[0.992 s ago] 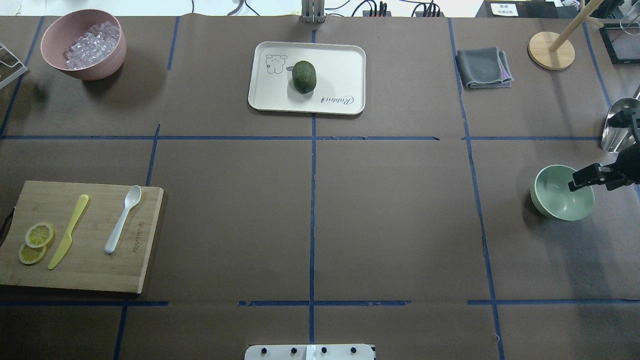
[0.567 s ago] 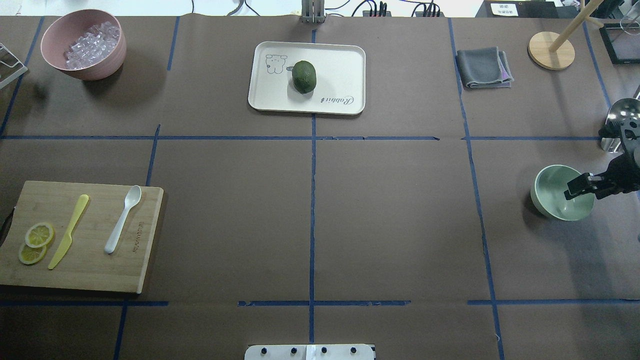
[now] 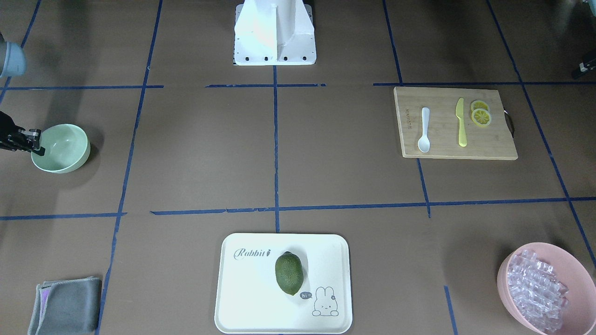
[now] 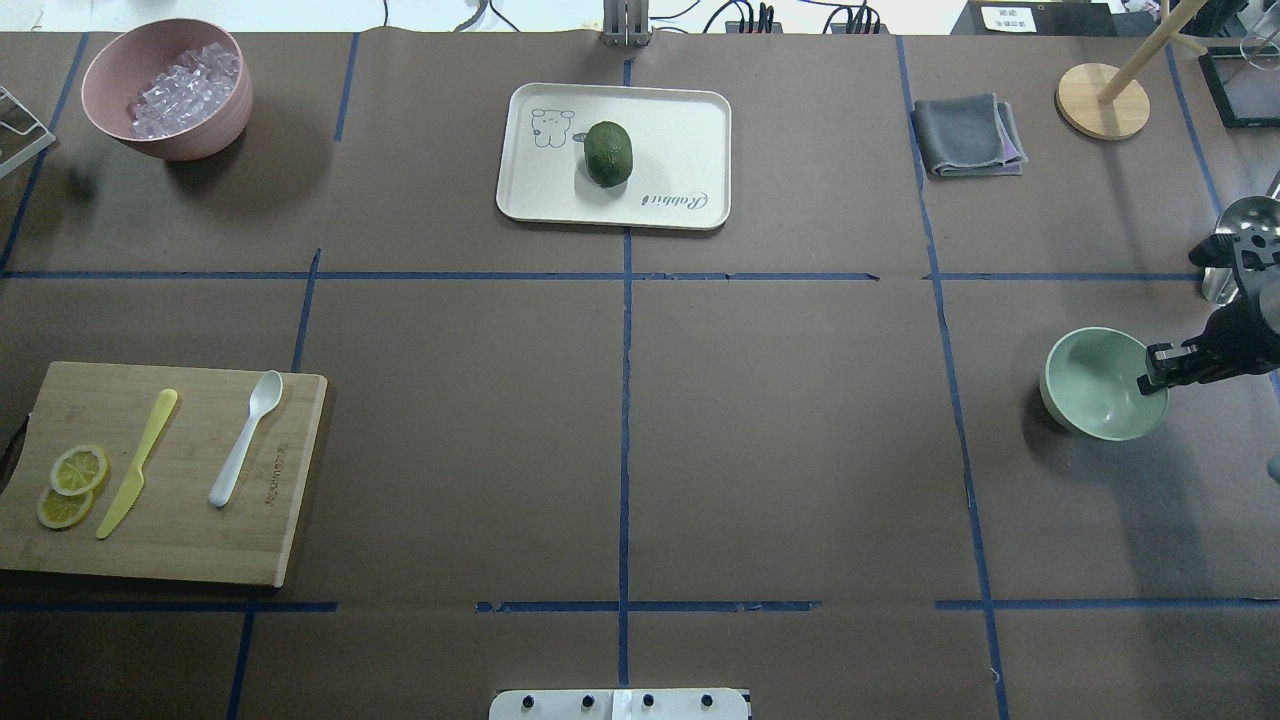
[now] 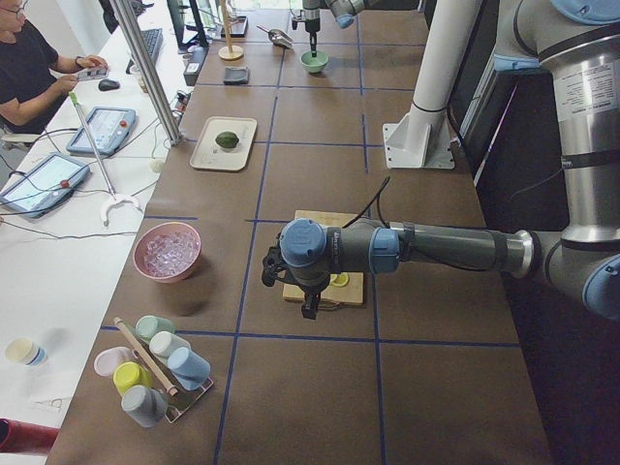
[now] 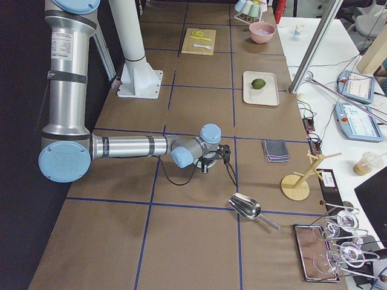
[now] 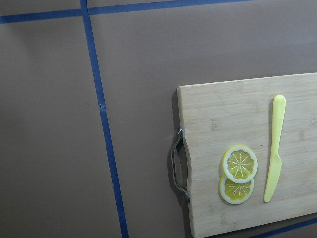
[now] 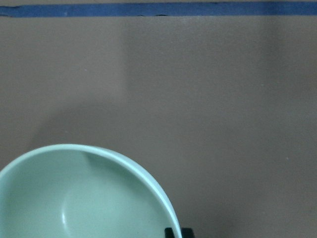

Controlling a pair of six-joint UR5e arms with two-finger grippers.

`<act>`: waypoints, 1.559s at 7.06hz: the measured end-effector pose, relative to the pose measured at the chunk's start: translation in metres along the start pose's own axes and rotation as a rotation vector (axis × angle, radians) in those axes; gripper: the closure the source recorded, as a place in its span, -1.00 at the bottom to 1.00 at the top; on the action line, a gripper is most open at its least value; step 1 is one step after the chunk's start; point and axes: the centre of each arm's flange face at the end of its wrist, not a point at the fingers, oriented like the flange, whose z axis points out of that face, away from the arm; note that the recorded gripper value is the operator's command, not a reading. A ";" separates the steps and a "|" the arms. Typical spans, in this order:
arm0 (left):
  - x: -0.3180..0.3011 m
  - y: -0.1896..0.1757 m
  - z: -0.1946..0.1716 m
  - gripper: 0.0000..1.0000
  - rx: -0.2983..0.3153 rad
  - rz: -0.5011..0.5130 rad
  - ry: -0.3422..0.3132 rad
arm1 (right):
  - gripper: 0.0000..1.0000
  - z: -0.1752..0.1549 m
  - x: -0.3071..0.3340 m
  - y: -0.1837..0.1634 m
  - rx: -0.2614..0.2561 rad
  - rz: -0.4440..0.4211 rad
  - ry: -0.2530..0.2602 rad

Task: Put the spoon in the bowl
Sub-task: 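Push the pale green bowl toward the table center with the right gripper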

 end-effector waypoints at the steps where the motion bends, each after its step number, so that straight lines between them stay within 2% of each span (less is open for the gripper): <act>1: 0.002 -0.001 -0.001 -1.00 0.004 0.005 0.000 | 1.00 -0.011 -0.043 -0.013 0.018 0.026 -0.040; 3: 0.005 -0.003 -0.003 -1.00 0.020 0.029 -0.003 | 1.00 -0.014 -0.169 -0.025 0.012 0.111 -0.141; 5: 0.007 -0.006 -0.005 -1.00 0.039 0.059 -0.007 | 1.00 0.004 -0.314 -0.008 -0.011 0.195 -0.213; 6: 0.007 -0.006 -0.005 -1.00 0.043 0.066 -0.008 | 1.00 0.015 -0.377 0.004 -0.005 0.230 -0.216; 8: 0.008 -0.007 -0.005 -1.00 0.045 0.069 -0.008 | 1.00 0.036 -0.464 0.008 0.011 0.307 -0.178; 10: 0.010 -0.007 -0.003 -1.00 0.040 0.075 -0.007 | 0.96 0.054 -0.496 0.005 0.028 0.358 -0.153; 11: 0.012 -0.008 0.000 -1.00 0.033 0.082 -0.006 | 0.87 0.057 -0.500 0.005 0.031 0.364 -0.148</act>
